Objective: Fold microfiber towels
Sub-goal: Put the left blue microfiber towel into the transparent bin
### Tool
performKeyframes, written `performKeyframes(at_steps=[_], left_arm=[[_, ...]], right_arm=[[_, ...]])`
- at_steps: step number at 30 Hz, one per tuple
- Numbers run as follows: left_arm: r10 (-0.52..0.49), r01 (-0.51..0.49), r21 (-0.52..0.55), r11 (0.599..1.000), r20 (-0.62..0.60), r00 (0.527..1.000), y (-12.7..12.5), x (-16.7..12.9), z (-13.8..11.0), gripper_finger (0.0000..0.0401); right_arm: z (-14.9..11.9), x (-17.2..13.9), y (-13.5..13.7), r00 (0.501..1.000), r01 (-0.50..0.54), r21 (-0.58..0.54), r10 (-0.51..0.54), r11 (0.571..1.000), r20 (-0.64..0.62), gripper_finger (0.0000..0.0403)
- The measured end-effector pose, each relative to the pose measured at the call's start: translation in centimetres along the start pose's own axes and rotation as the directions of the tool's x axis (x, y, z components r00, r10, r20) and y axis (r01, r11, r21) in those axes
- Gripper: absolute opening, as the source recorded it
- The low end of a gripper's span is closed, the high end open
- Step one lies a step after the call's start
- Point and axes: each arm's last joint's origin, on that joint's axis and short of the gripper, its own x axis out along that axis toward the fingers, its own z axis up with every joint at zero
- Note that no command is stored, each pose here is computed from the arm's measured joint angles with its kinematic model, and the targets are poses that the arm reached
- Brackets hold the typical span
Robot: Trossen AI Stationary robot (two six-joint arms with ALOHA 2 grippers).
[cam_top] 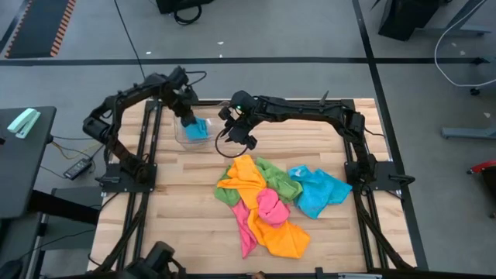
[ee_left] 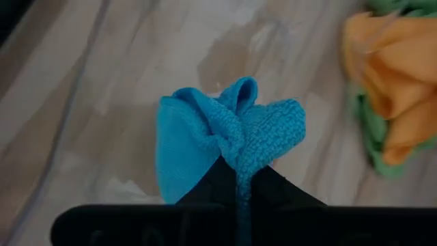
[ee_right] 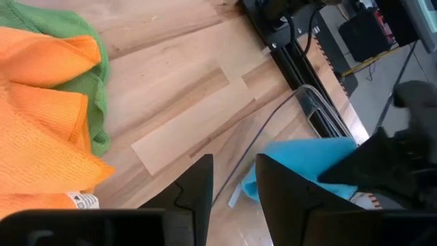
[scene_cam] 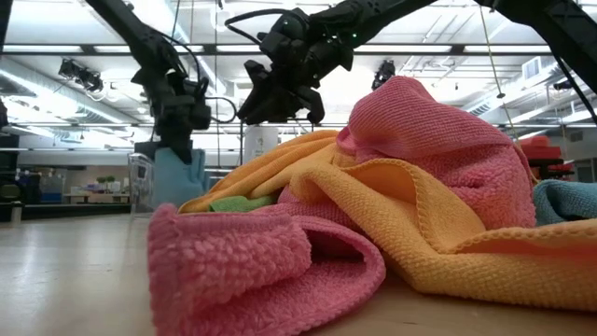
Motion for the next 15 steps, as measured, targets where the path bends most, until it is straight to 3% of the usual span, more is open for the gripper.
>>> performKeyframes(at_steps=[7,15], left_arm=[[-0.140,0.142,-0.069,0.987,0.037,0.989,0.5,0.0,-1.2,0.0016],[-0.185,0.181,-0.120,0.976,-0.019,0.983,-0.3,1.4,-2.0,0.0016]], right_arm=[[0.0,0.0,0.0,1.000,-0.001,0.002,0.001,1.000,-0.001,0.0119],[0.0,0.0,0.0,1.000,-0.002,0.003,0.002,1.000,-0.001,0.0119]])
